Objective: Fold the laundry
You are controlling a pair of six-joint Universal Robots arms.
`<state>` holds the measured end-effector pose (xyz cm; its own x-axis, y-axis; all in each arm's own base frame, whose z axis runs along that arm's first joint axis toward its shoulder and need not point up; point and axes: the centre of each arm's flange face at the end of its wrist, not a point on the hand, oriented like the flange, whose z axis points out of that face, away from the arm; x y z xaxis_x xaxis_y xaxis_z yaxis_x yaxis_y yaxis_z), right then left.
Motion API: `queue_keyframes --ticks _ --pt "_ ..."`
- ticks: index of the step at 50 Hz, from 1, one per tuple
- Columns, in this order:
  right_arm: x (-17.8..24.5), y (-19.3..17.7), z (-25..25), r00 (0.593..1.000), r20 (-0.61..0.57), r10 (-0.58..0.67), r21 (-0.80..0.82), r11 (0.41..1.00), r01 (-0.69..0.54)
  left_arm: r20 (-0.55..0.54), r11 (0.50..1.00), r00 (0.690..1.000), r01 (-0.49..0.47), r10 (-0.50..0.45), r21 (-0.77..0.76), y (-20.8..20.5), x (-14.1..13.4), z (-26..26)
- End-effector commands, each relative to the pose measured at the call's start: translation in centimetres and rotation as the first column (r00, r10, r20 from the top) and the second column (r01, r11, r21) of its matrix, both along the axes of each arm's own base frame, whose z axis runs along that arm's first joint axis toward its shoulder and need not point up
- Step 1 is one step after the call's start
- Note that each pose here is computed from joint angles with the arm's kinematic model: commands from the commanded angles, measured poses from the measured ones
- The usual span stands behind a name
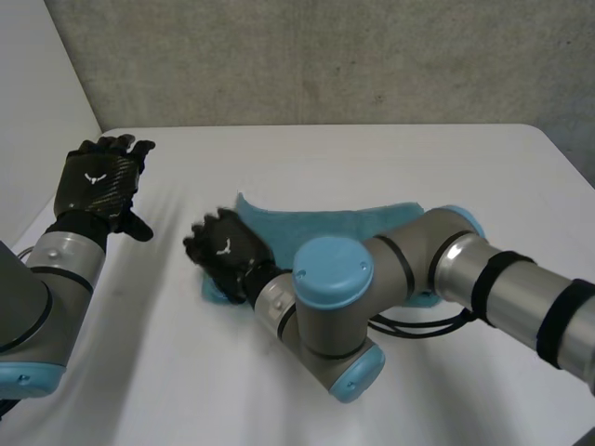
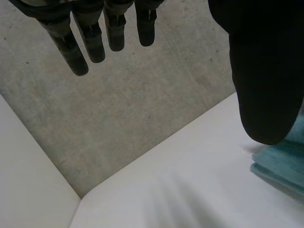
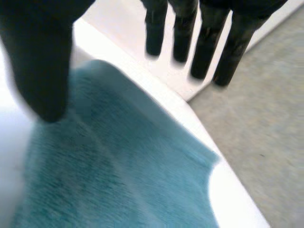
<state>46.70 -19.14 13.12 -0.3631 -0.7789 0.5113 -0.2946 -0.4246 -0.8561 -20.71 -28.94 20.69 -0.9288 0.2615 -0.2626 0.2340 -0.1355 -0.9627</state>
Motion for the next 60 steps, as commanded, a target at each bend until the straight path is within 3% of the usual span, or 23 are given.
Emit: queue_keyframes --ticks 1,4,6,10,12,16,21,27,32,36,37,41,45,50,55,60 --pt "-4.4 -4.6 6.9 0.955 0.122 -0.269 0.059 0.963 0.264 0.01 0.999 0.999 0.045 -0.045 0.005 0.2 -1.2 -0.3" --pt "-9.3 -7.4 7.9 0.902 0.13 -0.412 0.216 0.899 0.38 0.012 0.993 0.993 0.12 -0.12 0.003 0.8 -3.5 -0.5" --pt "-10.2 -7.7 8.0 0.891 0.126 -0.436 0.247 0.884 0.397 0.013 0.987 0.987 0.158 -0.158 0.006 1.1 -4.6 -0.7" --pt "-16.5 -9.1 5.5 0.817 -0.007 -0.577 0.39 0.751 0.533 0.023 0.973 0.973 0.228 -0.229 0.038 1.5 -6.7 -1.6" --pt "-18.1 -9.5 4.6 0.797 -0.039 -0.602 0.407 0.719 0.563 0.026 0.965 0.966 0.254 -0.256 0.067 1.5 -7.8 -2.0" --pt "-20.9 -9.9 2.3 0.784 -0.082 -0.615 0.448 0.68 0.58 0.036 0.944 0.95 0.304 -0.311 0.129 2.2 -9.8 -2.5" --pt "-22.7 -10.1 0.4 0.779 -0.091 -0.621 0.466 0.665 0.584 0.041 0.932 0.947 0.307 -0.32 0.194 2.1 -10.4 -2.8" --pt "-23.6 -11.1 -0.8 0.776 -0.09 -0.624 0.425 0.681 0.597 0.042 0.933 0.95 0.294 -0.308 0.206 2.3 -10.0 -2.3" --pt "-23.0 -13.1 1.6 0.778 -0.048 -0.627 0.311 0.73 0.608 0.037 0.941 0.955 0.283 -0.295 0.187 3.0 -8.9 -1.0" --pt "-20.6 -13.8 4.5 0.816 0.018 -0.578 0.214 0.8 0.561 0.038 0.956 0.971 0.226 -0.237 0.186 2.4 -6.9 -0.6" --pt "-17.9 -12.7 6.1 0.855 0.056 -0.516 0.183 0.847 0.499 0.037 0.959 0.973 0.216 -0.227 0.184 2.4 -6.5 -0.5" --pt "-11.0 -8.6 9.3 0.93 0.129 -0.345 0.129 0.935 0.329 0.035 0.972 0.984 0.168 -0.176 0.165 2.3 -4.9 0.4" --pt "-5.7 -4.8 7.2 0.977 0.094 -0.194 0.136 0.974 0.18 0.032 0.983 0.994 0.098 -0.105 0.153 1.8 -3.3 1.0" --pt "-1.3 0.4 3.7 0.999 0.021 -0.043 0.142 0.989 0.04 0.033 0.985 0.996 0.077 -0.083 0.157 1.9 -2.6 0.9" --pt "-0.7 0.8 0.6 0.996 -0.064 -0.054 0.164 0.984 0.064 0.028 0.987 0.996 0.078 -0.083 0.143 1.7 -2.7 1.3" --pt "-1.5 -0.5 4.8 0.98 0.019 -0.196 0.14 0.971 0.192 -0.004 0.989 0.995 0.097 -0.098 0.109 1.0 -3.4 2.5"
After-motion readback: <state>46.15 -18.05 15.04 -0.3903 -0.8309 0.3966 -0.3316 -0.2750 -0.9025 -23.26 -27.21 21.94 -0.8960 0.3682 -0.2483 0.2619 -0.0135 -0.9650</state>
